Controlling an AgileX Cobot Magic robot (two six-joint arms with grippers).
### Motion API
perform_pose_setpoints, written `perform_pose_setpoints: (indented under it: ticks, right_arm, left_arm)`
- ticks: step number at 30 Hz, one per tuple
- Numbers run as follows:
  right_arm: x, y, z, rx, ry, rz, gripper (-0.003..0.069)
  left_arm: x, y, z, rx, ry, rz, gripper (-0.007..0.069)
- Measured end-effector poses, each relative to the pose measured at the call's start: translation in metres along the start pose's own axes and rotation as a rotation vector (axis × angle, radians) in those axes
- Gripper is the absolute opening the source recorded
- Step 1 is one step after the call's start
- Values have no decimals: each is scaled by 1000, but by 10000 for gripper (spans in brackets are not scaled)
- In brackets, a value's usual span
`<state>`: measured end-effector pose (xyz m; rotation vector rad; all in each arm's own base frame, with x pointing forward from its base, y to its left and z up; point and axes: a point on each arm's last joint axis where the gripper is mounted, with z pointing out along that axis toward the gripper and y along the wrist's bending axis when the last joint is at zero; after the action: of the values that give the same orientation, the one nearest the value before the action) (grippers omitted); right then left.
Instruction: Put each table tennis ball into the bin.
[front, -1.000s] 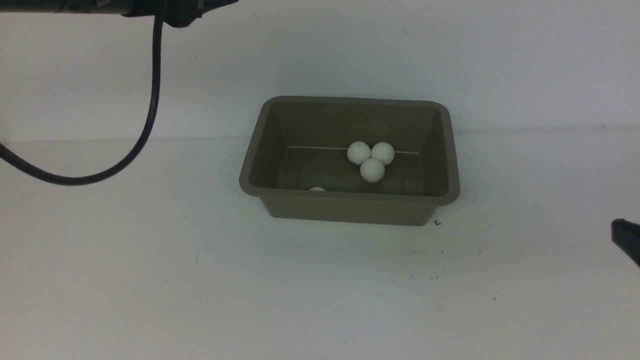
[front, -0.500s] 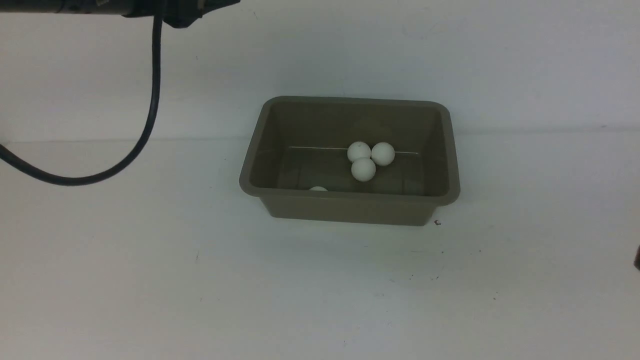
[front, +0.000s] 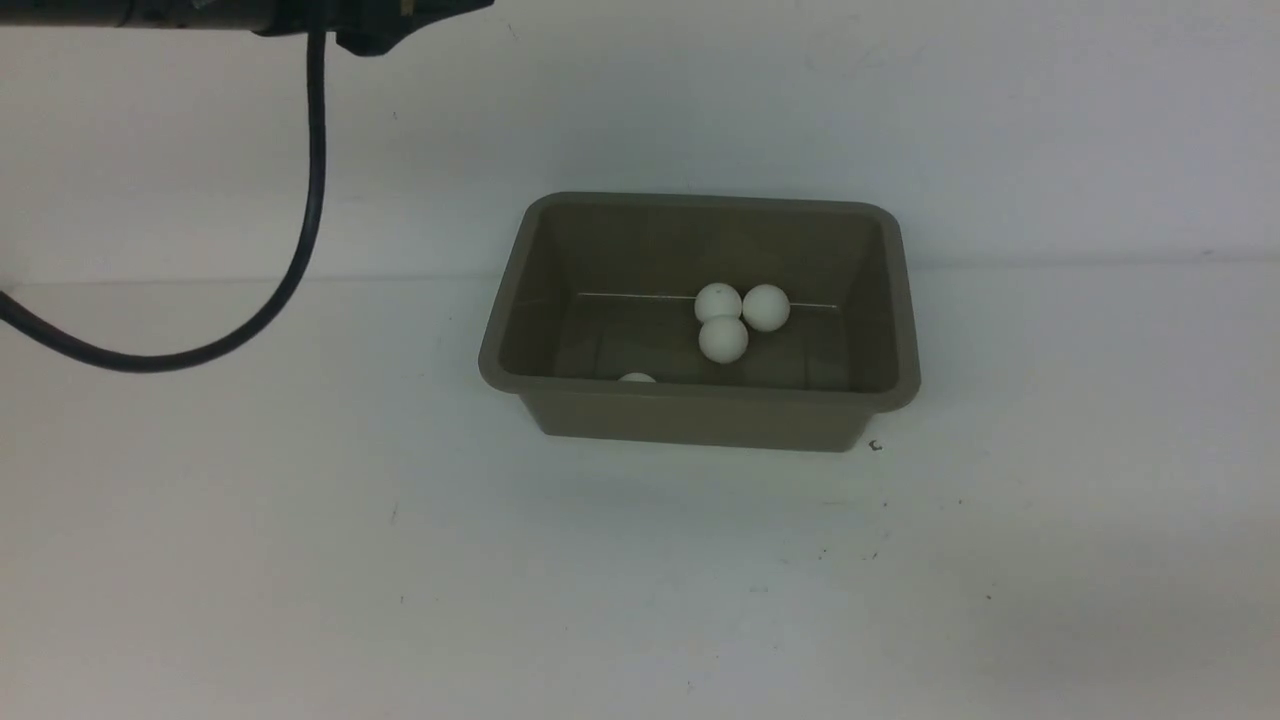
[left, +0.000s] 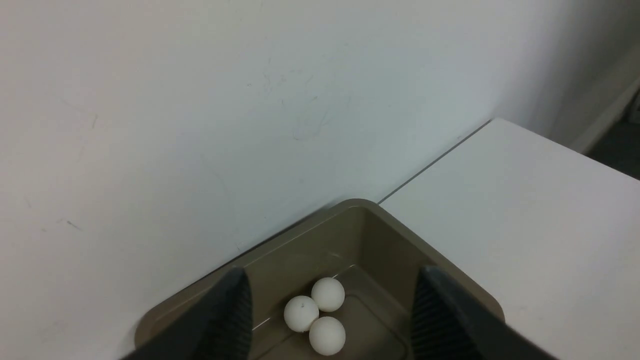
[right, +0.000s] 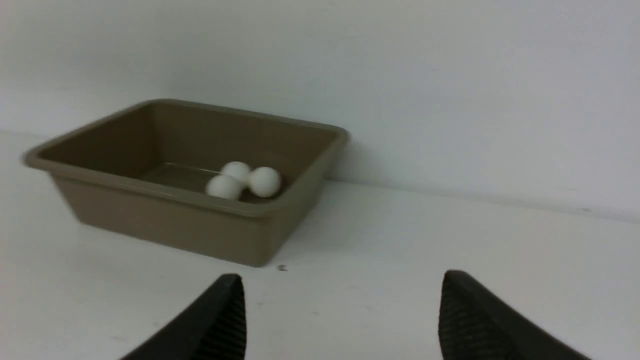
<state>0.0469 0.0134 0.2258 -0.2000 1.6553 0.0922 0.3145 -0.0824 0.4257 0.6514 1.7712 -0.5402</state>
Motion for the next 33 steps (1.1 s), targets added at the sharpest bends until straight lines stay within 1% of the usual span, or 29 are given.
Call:
perform_pose_setpoints:
  ticks: [3,8,12,24,33]
  right_arm:
    - [7,-1,2,34,19,8,472]
    - [9,-2,2,52,22,7,472]
    - [10,-3,2,63,41,-38,472]
    - [16,-3,2,51,103,-69,472]
    - [44,-1,8,41,188,-57,472]
  left_arm:
    - [0,-1,0,9,3,-2,394]
    - [0,-1,0,16,3,-5,394]
    - [-1,-2,0,25,-7,-20,394]
    - [-1,-2,0,27,-9,-15,394]
    - [-1,-2,0,27,-9,-15,394]
